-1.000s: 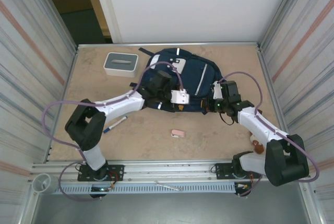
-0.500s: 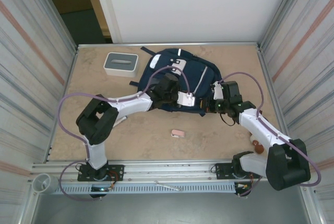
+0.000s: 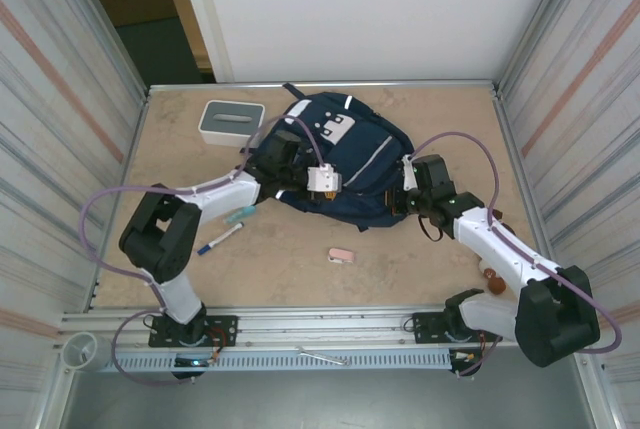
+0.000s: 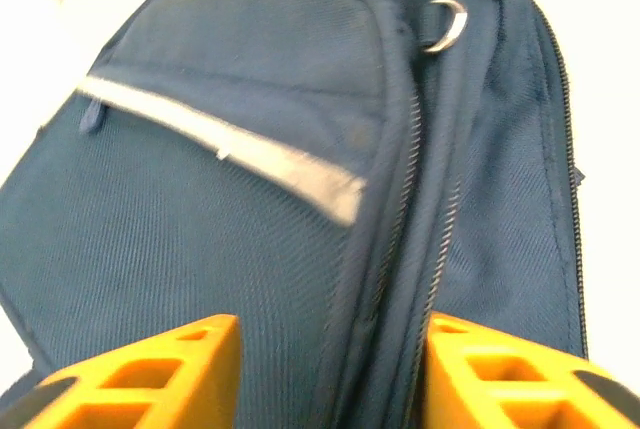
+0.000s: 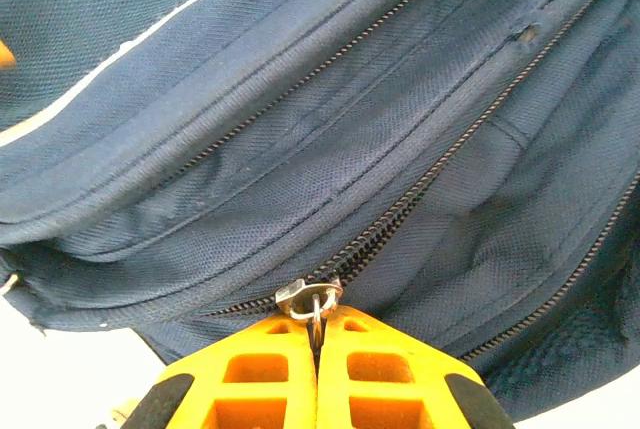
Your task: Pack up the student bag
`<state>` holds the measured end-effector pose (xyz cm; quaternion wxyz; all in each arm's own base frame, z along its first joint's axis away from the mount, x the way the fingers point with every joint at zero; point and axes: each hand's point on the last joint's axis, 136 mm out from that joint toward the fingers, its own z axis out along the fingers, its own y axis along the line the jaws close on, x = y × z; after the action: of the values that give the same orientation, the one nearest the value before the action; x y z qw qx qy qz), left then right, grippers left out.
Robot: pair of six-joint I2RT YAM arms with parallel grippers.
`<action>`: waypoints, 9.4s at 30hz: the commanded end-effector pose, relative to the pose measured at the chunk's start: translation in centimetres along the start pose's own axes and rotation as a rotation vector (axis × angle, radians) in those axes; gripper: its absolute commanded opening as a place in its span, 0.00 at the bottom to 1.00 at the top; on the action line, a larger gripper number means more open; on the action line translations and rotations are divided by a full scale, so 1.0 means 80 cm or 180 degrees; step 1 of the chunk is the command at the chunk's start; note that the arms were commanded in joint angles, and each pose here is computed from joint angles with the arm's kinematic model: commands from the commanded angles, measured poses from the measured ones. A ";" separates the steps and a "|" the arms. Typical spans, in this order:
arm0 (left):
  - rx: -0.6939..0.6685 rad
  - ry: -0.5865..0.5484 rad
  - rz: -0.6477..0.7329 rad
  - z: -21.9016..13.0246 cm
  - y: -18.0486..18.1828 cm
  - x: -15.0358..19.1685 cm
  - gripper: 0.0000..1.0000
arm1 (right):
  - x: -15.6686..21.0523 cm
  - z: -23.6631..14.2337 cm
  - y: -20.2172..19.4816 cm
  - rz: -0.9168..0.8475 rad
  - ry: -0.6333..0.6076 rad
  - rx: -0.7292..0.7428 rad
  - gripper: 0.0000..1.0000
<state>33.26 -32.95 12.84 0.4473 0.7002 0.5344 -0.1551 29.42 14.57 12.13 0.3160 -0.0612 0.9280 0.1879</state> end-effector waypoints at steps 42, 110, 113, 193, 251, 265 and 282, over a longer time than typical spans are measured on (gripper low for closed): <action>-0.0402 -0.0620 -0.0271 -0.061 0.010 -0.047 0.09 | -0.037 -0.024 -0.014 0.0058 -0.0046 0.0186 0.00; -0.0089 0.0135 -0.0019 0.012 -0.018 -0.087 0.40 | -0.043 -0.052 0.096 -0.0098 -0.0203 -0.0833 0.00; -0.0018 0.0010 -0.0010 0.003 -0.016 -0.087 0.15 | -0.039 -0.048 0.079 -0.0089 -0.0165 -0.0691 0.00; -0.2103 0.0268 -0.2761 -0.128 0.106 0.054 0.71 | -0.037 -0.019 -0.001 0.0408 -0.0591 -0.0157 0.50; -0.2762 0.1109 -0.2557 -0.027 0.064 0.045 0.70 | -0.159 0.077 0.094 0.1403 -0.0116 -0.1452 0.00; -0.2544 0.0995 -0.2600 -0.010 0.053 0.044 0.16 | -0.147 0.087 0.087 0.1351 -0.0003 -0.1404 0.00; -0.2182 0.0768 -0.2652 -0.056 0.049 0.063 0.00 | -0.120 0.077 0.024 0.0818 0.0542 -0.1295 0.00</action>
<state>36.01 -30.99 13.32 0.4843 0.2882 0.8207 -0.0943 40.23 20.38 13.41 0.1958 0.0156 0.8938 0.4033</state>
